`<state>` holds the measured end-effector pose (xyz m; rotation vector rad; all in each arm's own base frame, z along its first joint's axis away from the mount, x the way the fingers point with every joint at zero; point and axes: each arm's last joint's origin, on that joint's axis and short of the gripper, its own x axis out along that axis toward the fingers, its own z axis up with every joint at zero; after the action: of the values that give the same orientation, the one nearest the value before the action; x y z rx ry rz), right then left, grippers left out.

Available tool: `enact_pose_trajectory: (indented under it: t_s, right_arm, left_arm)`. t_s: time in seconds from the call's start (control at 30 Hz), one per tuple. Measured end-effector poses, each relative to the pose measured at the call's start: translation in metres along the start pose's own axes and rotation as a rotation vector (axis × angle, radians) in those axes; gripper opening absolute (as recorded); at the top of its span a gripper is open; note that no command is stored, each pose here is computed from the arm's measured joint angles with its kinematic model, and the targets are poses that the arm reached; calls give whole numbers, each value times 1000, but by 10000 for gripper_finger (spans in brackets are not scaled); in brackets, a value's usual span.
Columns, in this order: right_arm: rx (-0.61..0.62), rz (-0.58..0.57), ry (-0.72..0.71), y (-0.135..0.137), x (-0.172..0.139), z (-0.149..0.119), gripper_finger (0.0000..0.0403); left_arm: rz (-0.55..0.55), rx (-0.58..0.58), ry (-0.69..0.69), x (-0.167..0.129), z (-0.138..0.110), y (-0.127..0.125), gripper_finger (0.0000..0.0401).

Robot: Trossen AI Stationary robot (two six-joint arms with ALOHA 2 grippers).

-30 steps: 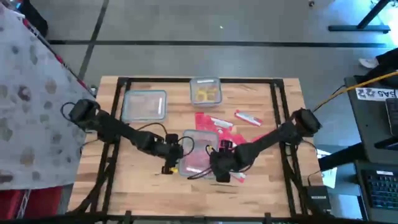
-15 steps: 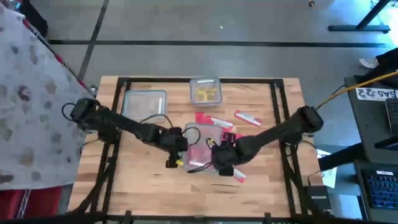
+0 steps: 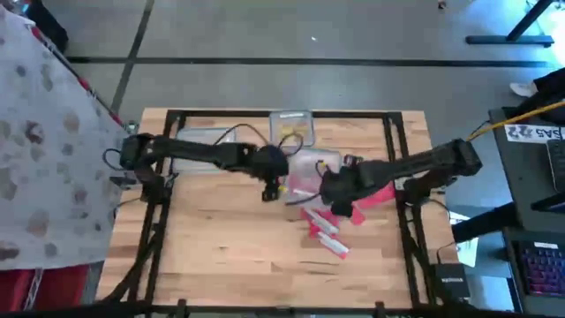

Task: Sort candy
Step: Move the rectangular transparent bin

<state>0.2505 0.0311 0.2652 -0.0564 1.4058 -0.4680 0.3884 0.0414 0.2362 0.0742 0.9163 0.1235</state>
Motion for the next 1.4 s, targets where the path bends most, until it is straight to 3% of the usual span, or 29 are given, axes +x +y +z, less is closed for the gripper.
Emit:
enact_pose_trajectory:
  t_s: [0.4, 0.47, 0.57, 0.7, 0.9, 1.07, 1.4]
  right_arm:
    - [69, -115, 168, -21, 45, -32, 191]
    - [92, -129, 208, -24, 51, -36, 191]
    - [151, -160, 243, -31, 60, -40, 191]
    - [245, -277, 189, -46, 74, -38, 191]
    - [339, -272, 146, -63, 82, -29, 191]
    - [354, -237, 128, -66, 85, -25, 191]
    - [330, -239, 169, -66, 84, -29, 191]
  left_arm:
    - [84, 79, -85, 54, 42, 43, 244]
    - [111, 64, -155, 59, 51, 51, 244]
    - [193, 30, -416, 56, 78, 69, 244]
    - [141, 28, -534, 53, 86, 74, 244]
    - [187, -19, -540, 54, 82, 93, 244]
    - [176, -16, -489, 57, 78, 88, 244]
    - [376, 131, -323, 29, 78, 73, 244]
